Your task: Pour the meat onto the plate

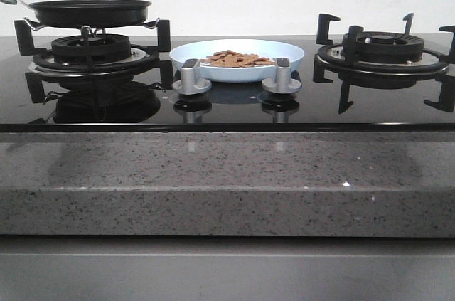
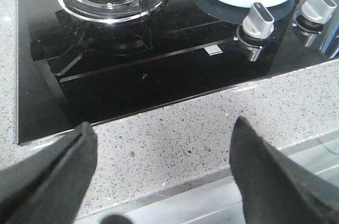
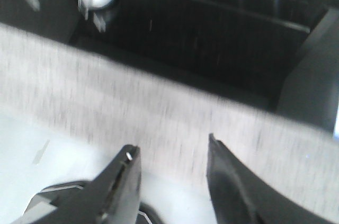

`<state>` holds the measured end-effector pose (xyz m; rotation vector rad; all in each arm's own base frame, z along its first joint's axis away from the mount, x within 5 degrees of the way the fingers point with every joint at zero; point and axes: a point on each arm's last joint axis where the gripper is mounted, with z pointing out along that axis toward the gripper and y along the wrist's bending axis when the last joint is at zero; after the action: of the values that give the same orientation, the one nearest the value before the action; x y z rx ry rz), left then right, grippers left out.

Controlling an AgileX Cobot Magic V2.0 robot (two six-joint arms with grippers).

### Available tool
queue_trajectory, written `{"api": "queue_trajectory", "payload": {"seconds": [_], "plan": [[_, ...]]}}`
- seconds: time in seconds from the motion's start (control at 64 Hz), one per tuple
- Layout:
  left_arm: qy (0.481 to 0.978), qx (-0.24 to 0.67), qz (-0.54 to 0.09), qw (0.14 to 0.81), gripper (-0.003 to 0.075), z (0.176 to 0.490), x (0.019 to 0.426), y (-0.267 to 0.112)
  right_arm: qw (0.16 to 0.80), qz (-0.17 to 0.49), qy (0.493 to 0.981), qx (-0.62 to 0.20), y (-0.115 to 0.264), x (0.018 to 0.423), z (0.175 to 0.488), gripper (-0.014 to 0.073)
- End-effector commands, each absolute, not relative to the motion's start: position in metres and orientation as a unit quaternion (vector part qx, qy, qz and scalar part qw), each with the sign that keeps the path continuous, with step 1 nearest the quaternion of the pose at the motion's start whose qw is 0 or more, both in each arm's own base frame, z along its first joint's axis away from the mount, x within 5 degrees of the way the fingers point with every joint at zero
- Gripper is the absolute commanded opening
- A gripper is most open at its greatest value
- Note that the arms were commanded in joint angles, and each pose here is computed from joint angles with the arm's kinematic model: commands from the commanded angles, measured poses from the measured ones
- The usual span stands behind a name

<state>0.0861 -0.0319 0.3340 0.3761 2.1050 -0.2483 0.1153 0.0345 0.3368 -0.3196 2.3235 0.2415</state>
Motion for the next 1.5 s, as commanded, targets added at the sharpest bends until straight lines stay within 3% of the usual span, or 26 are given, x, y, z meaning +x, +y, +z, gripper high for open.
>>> {"api": "queue_trajectory", "payload": {"seconds": [0.0,0.234,0.312,0.391,0.672,0.938,1.391,1.484], "plan": [[0.841,0.145,-0.112,0.51,0.0512,0.346,0.089,-0.033,0.421,0.108,0.893,-0.115,0.032,0.1,0.34,0.0328],[0.837,0.143,-0.111,0.516,0.0511,0.348,0.089,-0.033,0.413,0.123,0.894,-0.119,0.029,0.066,0.32,0.0328],[0.835,0.142,-0.111,0.52,0.0477,0.348,0.09,-0.033,0.416,0.123,0.893,-0.122,0.028,0.057,0.317,0.0321],[0.834,0.14,-0.112,0.522,0.0395,0.349,0.09,-0.033,0.42,0.123,0.891,-0.124,0.027,0.051,0.316,0.026],[0.833,0.138,-0.118,0.522,-0.002,0.349,0.09,-0.034,0.423,0.123,0.889,-0.124,0.027,0.049,0.316,-0.0069],[0.824,0.123,-0.154,0.531,-0.002,0.352,0.09,-0.038,0.422,0.123,0.89,-0.125,0.027,0.049,0.316,-0.0069],[0.824,0.123,-0.154,0.531,-0.002,0.352,0.09,-0.038,0.422,0.123,0.89,-0.125,0.027,0.049,0.316,-0.0069],[0.809,0.126,-0.122,0.56,-0.002,0.353,0.09,-0.033,0.422,0.123,0.89,-0.125,0.027,0.049,0.316,-0.0069]]}}
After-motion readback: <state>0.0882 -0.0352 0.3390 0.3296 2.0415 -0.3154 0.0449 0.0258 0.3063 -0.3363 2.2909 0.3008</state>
